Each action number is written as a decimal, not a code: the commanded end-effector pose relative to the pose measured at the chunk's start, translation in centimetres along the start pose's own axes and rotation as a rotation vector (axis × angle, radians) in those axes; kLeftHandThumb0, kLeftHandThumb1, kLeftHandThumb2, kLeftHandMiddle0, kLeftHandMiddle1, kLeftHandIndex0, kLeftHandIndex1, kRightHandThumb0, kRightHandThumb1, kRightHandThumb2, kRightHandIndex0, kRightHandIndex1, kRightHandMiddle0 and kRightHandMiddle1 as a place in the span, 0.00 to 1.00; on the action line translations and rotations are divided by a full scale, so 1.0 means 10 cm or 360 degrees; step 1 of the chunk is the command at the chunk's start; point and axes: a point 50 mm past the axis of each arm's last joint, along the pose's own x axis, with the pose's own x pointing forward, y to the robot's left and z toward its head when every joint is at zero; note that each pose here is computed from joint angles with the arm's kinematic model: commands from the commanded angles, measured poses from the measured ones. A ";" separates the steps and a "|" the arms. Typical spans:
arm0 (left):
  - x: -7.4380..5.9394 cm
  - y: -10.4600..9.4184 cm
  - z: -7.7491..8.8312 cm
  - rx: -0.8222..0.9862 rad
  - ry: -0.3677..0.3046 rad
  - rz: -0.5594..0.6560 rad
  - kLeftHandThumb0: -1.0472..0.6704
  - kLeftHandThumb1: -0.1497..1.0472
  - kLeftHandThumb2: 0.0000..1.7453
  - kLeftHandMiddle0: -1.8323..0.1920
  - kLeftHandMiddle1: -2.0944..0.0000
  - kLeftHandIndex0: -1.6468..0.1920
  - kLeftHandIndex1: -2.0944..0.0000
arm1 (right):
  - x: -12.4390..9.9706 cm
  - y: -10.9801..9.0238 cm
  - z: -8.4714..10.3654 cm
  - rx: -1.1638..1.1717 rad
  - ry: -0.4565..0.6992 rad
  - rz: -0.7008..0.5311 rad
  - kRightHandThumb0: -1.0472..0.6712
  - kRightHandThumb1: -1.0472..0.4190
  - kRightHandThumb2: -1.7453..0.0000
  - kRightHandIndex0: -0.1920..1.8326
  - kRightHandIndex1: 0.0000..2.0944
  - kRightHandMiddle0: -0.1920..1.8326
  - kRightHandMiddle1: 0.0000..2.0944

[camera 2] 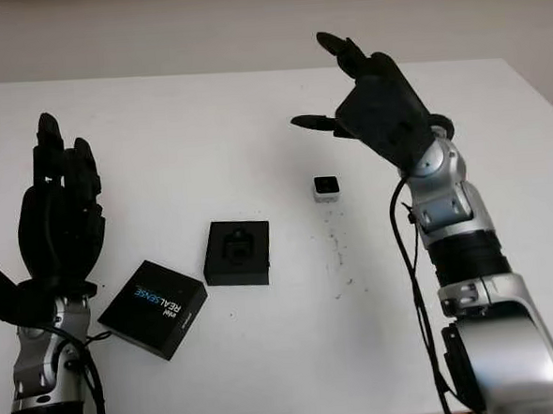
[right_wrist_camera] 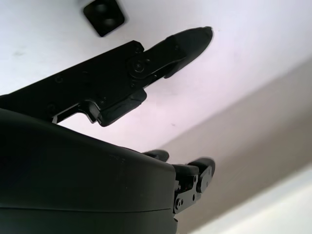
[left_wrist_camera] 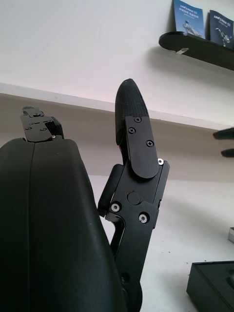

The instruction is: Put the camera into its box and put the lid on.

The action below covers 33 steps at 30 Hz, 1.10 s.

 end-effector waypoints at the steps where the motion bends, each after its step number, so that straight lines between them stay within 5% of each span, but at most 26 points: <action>1: -0.03 0.01 0.00 0.0012 -0.0003 0.0000 0.22 1.00 0.28 1.00 1.00 1.00 1.00 | 0.05 -0.09 0.03 -0.0126 0.0004 0.0034 0.26 0.16 0.97 0.23 0.08 0.20 0.10; 30: -0.03 -0.01 0.00 0.0006 0.0011 0.0005 0.23 1.00 0.28 1.00 1.00 1.00 1.00 | 0.20 0.13 -0.10 -0.0785 0.0066 0.0383 0.34 0.16 0.97 0.34 0.10 0.31 0.05; 33: -0.03 -0.01 0.00 0.0010 0.0014 0.0012 0.22 1.00 0.28 1.00 1.00 1.00 1.00 | 0.19 0.14 -0.12 -0.0784 0.0071 0.0406 0.33 0.17 0.97 0.24 0.33 0.33 0.03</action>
